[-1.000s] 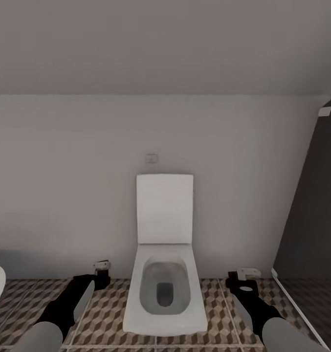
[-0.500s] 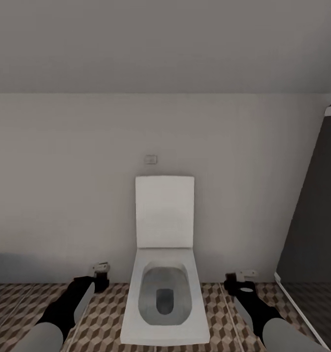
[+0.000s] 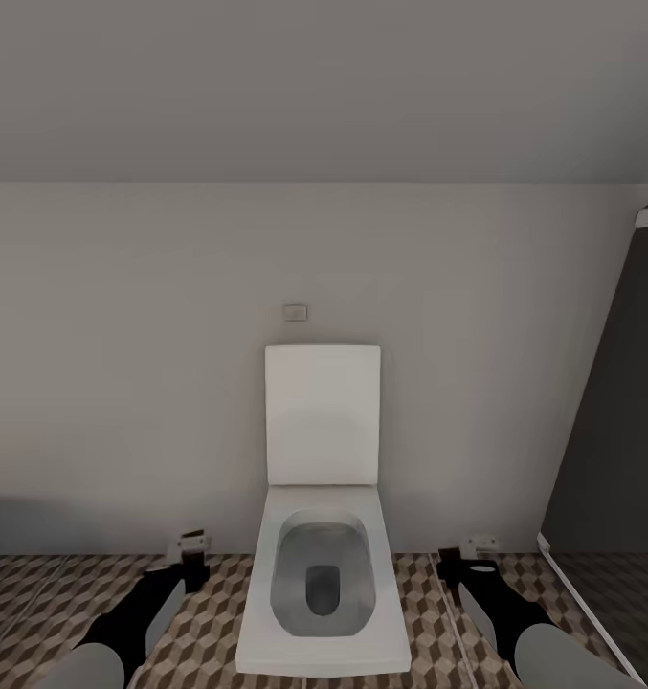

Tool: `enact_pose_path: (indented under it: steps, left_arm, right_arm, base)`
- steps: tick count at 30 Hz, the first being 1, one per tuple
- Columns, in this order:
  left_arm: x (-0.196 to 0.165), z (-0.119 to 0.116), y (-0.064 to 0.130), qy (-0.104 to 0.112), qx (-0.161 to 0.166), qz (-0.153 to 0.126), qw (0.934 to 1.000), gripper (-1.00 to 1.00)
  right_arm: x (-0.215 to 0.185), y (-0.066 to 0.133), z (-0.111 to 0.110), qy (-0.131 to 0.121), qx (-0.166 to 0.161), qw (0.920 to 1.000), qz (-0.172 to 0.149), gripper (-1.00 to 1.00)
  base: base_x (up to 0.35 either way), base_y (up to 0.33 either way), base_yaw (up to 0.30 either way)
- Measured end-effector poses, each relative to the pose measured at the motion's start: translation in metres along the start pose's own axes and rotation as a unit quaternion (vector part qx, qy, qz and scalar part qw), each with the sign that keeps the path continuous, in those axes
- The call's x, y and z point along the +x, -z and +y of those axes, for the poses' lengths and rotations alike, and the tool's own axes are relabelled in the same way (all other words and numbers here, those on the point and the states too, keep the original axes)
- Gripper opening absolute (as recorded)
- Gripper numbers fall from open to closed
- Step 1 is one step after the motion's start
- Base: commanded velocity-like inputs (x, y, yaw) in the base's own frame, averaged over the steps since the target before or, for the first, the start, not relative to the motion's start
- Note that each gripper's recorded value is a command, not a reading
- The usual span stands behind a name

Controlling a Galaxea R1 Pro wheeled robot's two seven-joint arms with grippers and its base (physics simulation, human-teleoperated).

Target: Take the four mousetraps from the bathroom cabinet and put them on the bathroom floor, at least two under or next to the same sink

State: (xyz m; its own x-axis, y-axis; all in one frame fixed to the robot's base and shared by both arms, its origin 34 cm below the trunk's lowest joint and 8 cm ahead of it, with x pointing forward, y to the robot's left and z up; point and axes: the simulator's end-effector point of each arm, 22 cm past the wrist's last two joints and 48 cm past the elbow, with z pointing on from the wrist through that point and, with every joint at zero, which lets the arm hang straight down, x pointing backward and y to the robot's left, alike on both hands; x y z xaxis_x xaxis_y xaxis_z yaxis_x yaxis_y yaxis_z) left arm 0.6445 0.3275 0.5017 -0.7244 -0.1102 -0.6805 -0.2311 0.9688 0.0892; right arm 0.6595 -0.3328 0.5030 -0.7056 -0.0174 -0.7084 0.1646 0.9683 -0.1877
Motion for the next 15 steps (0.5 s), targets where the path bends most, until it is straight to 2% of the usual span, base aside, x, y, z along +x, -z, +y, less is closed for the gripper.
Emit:
enact_pose_path:
  steps: [10,15]
  left_arm:
    - [-0.008,-0.005,0.002,-0.004,0.001,-0.010,0.9999,-1.00]
    - [-0.007,-0.016,0.004,-0.003,0.008,-0.010,0.9999,-1.00]
  right_arm:
    - [0.000,0.000,0.001,0.000,0.000,1.0000,0.001,-1.00]
    - [0.000,0.000,0.001,0.000,0.000,1.0000,0.001,-1.00]
  base:
    - [0.000,0.000,0.000]
    - [0.000,0.000,0.000]
